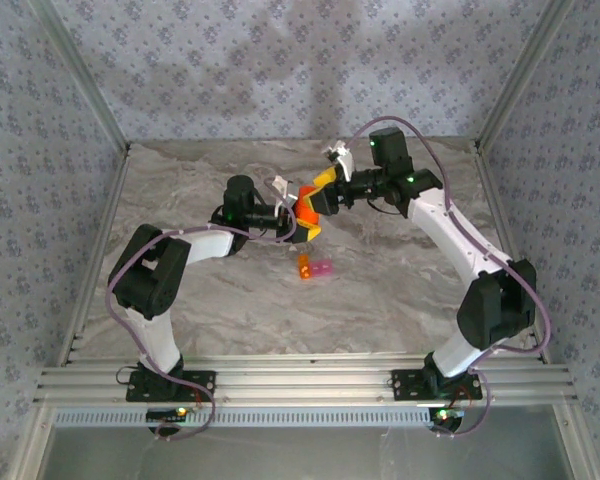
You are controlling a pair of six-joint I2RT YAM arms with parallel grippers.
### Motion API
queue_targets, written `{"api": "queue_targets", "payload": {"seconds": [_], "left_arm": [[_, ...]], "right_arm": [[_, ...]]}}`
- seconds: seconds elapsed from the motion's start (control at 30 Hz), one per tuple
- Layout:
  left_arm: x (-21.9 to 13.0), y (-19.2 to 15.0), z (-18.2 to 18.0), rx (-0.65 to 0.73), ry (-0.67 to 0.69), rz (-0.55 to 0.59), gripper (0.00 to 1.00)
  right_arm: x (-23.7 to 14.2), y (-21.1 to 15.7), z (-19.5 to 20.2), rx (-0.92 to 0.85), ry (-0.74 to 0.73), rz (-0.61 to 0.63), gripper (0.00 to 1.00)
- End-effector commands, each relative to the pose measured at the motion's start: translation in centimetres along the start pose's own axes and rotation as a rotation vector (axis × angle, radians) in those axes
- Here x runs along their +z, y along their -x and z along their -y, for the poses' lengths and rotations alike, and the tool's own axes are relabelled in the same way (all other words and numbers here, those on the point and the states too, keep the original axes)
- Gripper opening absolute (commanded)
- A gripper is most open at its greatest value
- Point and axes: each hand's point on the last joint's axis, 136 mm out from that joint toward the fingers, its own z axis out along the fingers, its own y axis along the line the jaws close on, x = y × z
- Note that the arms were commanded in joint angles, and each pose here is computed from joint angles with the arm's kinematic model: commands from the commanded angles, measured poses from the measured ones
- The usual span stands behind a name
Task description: Sort the pills into containers
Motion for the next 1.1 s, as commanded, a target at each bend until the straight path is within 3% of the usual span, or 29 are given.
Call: {"api": "queue_targets", "payload": {"seconds": [0.0,0.17,0.43,0.67,0.83,1.07], "left_arm": [[0.3,2.2,1.1,0.1,-0.046,0.025,0.0],[0.4,2.3,1.2,0.101,-0.048,0.025,0.0],[0.5,2.6,1.2,0.111,-0.044,0.031,0.0],[0.0,3.9,0.5,0.166,0.054,0.094,0.0],[-0.4,5.0,0.3,0.2,0.103,0.136,0.0],[-0.4,5.4,0.3,0.205,0.103,0.151,0.0]], "right_arm": [[0.5,-0.2,0.2,0.012,0.004,-0.017,0.73],[1.0,-0.5,0.1,0.018,0.015,-0.028,0.68],[1.2,-0.9,0.4,0.049,0.003,-0.028,0.46],[2.0,-3.3,3.4,0.176,-0.244,0.016,0.31],[2.0,-5.9,5.2,0.322,-0.478,0.138,0.29],[3.5,-6.7,4.8,0.36,-0.475,0.154,0.29]]}}
